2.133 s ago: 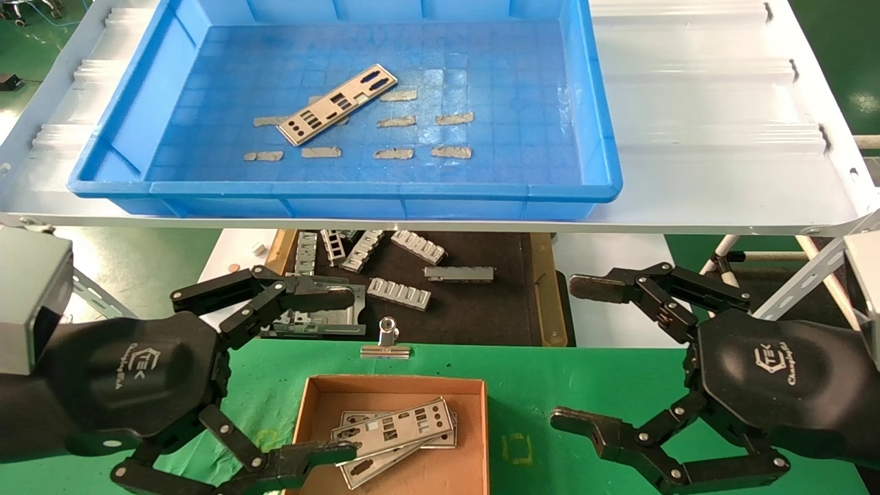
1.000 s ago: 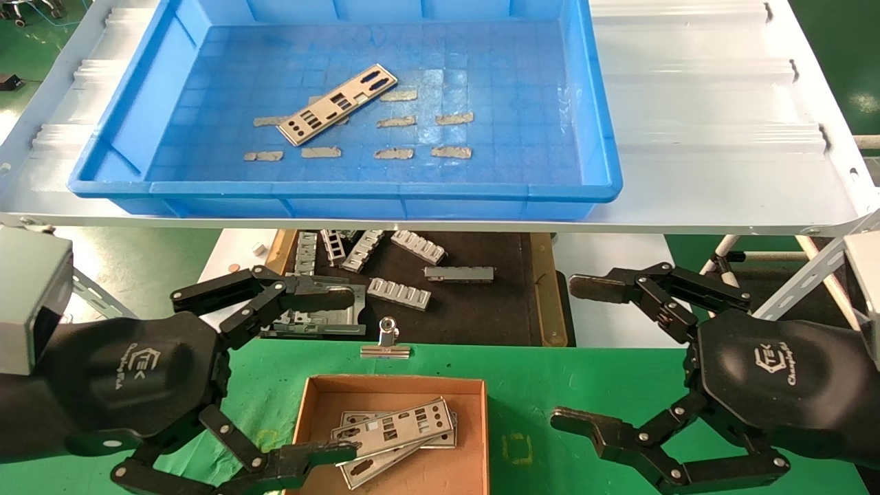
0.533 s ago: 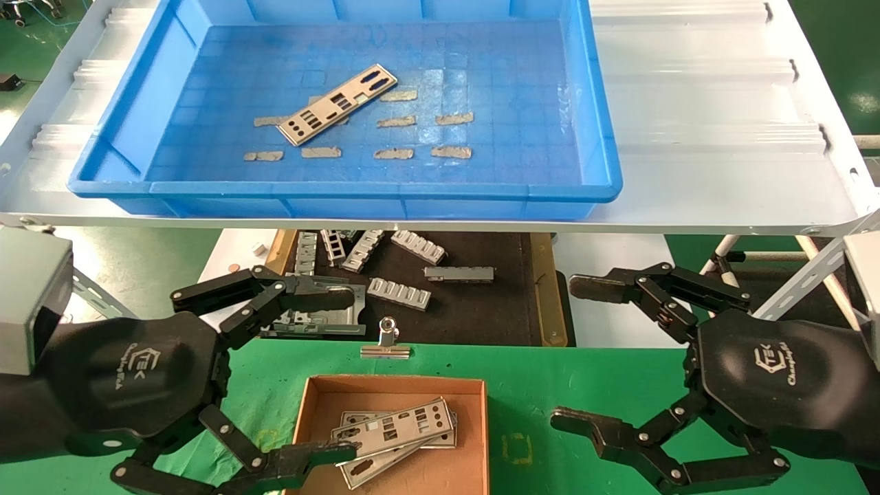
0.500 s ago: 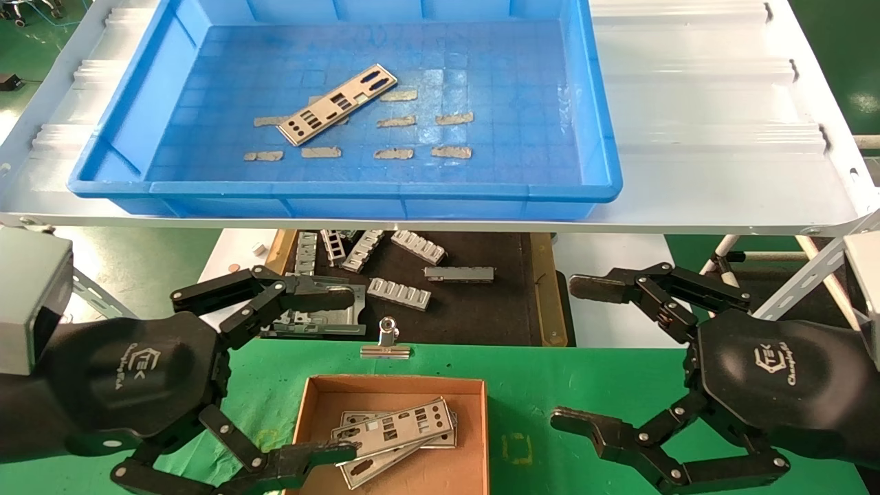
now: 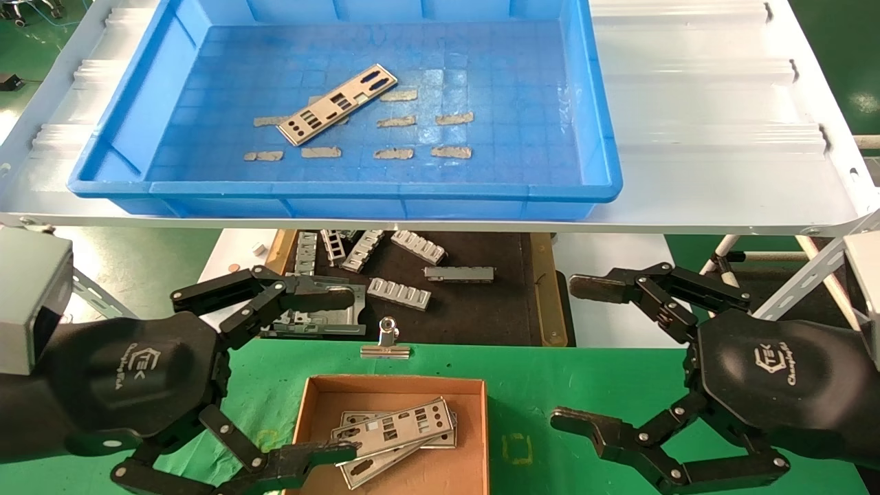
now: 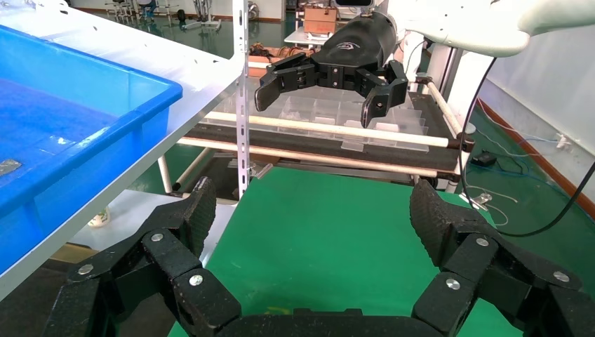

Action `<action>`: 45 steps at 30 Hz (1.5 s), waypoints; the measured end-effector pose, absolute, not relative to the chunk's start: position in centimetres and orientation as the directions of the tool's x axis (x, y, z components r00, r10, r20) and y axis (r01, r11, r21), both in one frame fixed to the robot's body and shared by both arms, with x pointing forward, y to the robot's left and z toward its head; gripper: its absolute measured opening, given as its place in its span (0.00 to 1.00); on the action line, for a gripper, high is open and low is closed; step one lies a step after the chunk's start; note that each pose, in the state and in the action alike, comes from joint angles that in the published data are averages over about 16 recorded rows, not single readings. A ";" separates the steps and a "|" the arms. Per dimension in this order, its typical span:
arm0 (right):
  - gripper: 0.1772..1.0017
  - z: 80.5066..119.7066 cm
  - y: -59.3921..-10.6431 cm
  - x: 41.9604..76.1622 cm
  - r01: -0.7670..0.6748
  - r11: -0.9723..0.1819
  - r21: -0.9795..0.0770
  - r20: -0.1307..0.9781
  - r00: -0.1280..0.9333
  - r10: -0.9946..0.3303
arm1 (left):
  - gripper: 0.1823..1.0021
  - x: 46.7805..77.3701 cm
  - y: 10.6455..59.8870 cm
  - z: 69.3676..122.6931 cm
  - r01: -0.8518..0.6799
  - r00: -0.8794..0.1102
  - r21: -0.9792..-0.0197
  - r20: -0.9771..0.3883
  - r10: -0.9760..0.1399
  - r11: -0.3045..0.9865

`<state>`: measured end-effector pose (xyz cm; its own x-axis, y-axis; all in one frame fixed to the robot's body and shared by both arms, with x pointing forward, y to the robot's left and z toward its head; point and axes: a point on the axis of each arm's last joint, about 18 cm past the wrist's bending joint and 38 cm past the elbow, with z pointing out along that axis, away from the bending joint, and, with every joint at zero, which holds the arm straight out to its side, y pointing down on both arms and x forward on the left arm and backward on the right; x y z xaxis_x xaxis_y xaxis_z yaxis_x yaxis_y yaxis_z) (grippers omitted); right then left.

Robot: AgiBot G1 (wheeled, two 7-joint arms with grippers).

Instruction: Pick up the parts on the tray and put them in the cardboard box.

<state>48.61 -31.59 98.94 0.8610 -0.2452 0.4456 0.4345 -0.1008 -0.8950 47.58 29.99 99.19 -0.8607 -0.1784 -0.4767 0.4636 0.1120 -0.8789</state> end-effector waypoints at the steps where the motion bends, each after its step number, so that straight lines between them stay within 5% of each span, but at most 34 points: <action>1: 1.00 98.9 -31.6 48.6 0.435 -0.101 -0.895 0.446 0.861 -0.245 | 1.00 47.6 30.0 99.2 0.464 -0.861 -0.879 -0.477 -0.178 0.112; 45: 1.00 98.9 -31.6 48.6 0.435 -0.101 -0.895 0.446 0.861 -0.245 | 1.00 47.6 30.0 99.2 0.464 -0.861 -0.879 -0.477 -0.178 0.112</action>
<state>48.61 -31.59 98.93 0.8610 -0.2452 0.4457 0.4345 -0.1009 -0.8950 47.58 29.99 99.19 -0.8608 -0.1784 -0.4767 0.4636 0.1120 -0.8789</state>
